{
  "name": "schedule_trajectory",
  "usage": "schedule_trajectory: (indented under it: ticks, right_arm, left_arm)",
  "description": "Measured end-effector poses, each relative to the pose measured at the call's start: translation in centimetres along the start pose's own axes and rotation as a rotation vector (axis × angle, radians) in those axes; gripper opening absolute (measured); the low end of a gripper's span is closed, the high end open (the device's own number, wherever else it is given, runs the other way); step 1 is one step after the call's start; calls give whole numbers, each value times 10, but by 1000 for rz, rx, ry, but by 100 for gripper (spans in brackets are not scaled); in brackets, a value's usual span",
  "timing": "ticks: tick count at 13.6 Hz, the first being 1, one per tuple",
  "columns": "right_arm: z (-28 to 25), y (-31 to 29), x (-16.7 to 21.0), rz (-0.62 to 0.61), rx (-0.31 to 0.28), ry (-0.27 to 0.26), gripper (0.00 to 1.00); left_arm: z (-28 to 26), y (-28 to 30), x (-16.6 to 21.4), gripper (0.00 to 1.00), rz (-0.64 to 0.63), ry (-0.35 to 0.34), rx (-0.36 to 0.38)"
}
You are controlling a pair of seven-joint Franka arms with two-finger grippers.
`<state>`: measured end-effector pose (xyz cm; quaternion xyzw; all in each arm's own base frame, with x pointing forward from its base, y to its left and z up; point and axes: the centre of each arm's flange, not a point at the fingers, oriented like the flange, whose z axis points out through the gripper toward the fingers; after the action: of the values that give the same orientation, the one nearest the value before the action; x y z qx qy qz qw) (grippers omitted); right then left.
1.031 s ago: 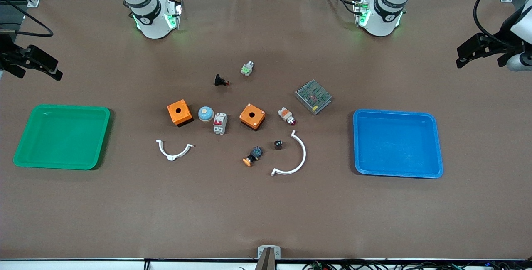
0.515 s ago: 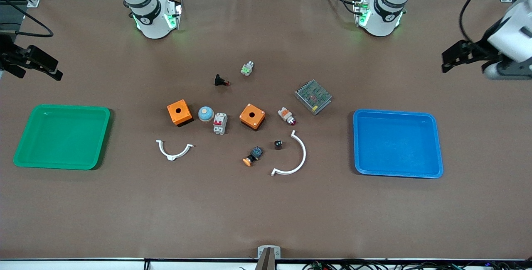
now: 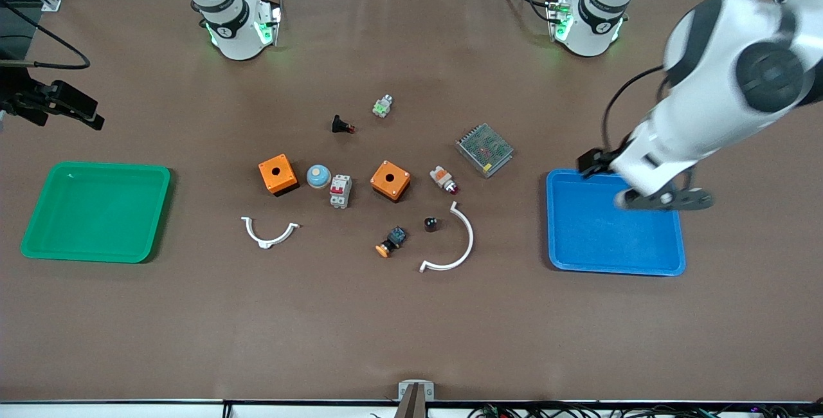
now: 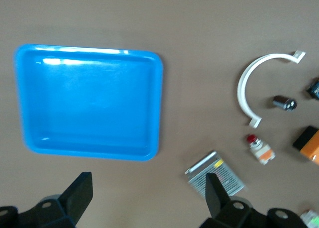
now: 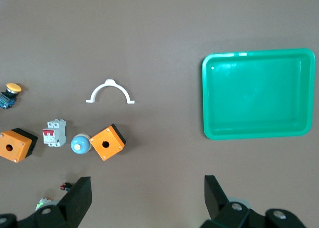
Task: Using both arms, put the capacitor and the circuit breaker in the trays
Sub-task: 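Move the left gripper to the capacitor while the right gripper reaches the breaker, then close the left gripper on the capacitor while the right gripper grasps the breaker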
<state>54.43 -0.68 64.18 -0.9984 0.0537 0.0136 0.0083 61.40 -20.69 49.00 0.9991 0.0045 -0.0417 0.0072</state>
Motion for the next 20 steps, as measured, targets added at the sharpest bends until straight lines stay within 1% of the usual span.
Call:
schedule_trajectory:
  ticks: [2, 5, 6, 8, 9, 10, 14, 15, 17, 19, 20]
  right_arm:
    - [4, -12, -2, -27, -1, -21, 100]
    - [26, -93, -14, -145, -15, -67, 100]
    - [41, -121, -18, -157, -15, -85, 100]
    - [77, -165, -22, -123, 24, -109, 100]
    - [100, -180, -22, -105, 40, -121, 100]
    - [124, -193, -23, -98, 44, -127, 100]
    - [213, -269, -40, -56, 20, -127, 100]
    - [231, -290, -47, -41, 11, -126, 100]
    - [263, -324, -58, -28, 0, -120, 100]
    - [289, -337, -60, -27, -8, -120, 100]
    - [300, -336, -56, -22, -13, -121, 100]
  left_arm:
    - [45, 37, 16, 100, -38, 24, -25]
    - [104, 95, 28, 100, -86, 60, -62]
    - [122, 115, 30, 99, -102, 64, -64]
    - [158, 159, 29, 96, -133, 68, -67]
    - [175, 178, 28, 91, -146, 79, -71]
    - [192, 195, 25, 87, -158, 89, -72]
    - [246, 245, 3, 86, -212, 134, -39]
    - [255, 254, -3, 84, -220, 142, -40]
    - [268, 264, -8, 84, -230, 150, -48]
    - [275, 265, -8, 82, -229, 147, -46]
    - [278, 266, -9, 79, -228, 144, -43]
